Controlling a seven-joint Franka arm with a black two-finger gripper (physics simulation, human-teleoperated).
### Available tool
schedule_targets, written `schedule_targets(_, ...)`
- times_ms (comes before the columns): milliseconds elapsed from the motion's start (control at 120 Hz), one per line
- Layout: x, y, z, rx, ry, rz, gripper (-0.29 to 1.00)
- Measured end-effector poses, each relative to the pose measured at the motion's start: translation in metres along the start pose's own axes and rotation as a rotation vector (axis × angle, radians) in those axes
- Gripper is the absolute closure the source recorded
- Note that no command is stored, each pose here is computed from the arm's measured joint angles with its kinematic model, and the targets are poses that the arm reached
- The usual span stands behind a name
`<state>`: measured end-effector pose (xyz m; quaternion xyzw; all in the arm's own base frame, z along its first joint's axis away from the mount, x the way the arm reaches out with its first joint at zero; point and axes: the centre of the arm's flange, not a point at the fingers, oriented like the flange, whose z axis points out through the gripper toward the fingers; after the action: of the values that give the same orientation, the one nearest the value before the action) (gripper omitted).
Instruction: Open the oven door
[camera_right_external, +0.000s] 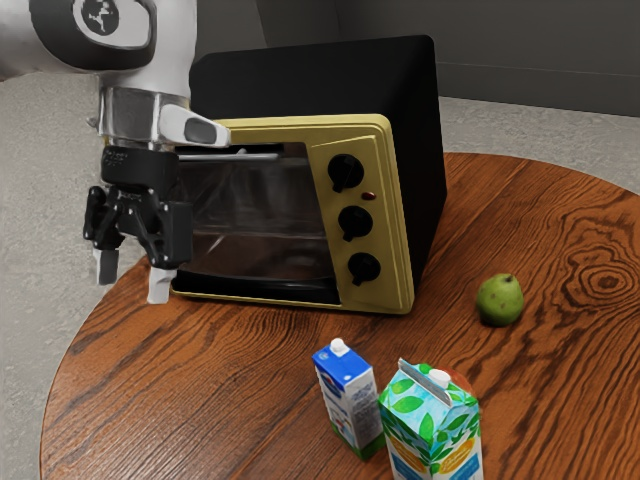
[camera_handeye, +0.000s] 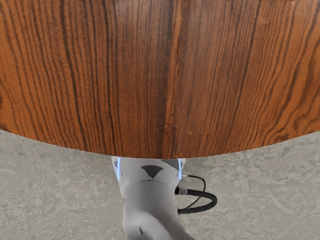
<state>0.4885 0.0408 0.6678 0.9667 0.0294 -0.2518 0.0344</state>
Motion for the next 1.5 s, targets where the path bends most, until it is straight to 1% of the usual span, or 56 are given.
schedule_targets(108, 0.032, -0.019, -0.011, -0.025, 0.200, -0.027, 0.00)
schedule_targets(217, 0.043, -0.012, -0.026, -0.022, 0.339, -0.011, 0.00)
schedule_targets(233, 0.032, -0.011, -0.037, -0.021, 0.382, -0.001, 0.00)
schedule_targets(250, 0.012, -0.009, -0.056, -0.016, 0.450, 0.015, 0.00)
schedule_targets(283, -0.042, -0.008, -0.094, 0.004, 0.597, 0.069, 0.00)
schedule_targets(317, -0.067, -0.012, -0.110, 0.046, 0.673, 0.128, 0.00)
schedule_targets(358, -0.074, -0.027, -0.122, 0.122, 0.717, 0.168, 0.00)
schedule_targets(383, -0.077, -0.037, -0.126, 0.154, 0.739, 0.194, 0.00)
schedule_targets(425, -0.080, -0.059, -0.110, 0.166, 0.753, 0.245, 0.00)
schedule_targets(483, -0.089, -0.117, -0.070, 0.164, 0.791, 0.257, 0.00)
schedule_targets(533, -0.079, -0.148, -0.037, 0.180, 0.825, 0.295, 0.00)
schedule_targets(625, -0.054, -0.160, -0.028, 0.281, 0.919, 0.426, 0.00)
schedule_targets(750, -0.025, -0.163, -0.051, 0.431, 1.019, 0.584, 0.00)
schedule_targets(833, -0.018, -0.152, -0.062, 0.520, 1.055, 0.686, 0.00)
schedule_targets(942, -0.011, -0.139, -0.065, 0.618, 1.055, 0.808, 0.00)
schedule_targets(1117, -0.017, -0.136, -0.048, 0.714, 1.019, 0.943, 0.00)
schedule_targets(1300, 0.004, -0.141, -0.044, 0.770, 0.963, 1.051, 0.00)
schedule_targets(1500, -0.004, -0.139, -0.050, 0.792, 0.898, 1.161, 0.00)
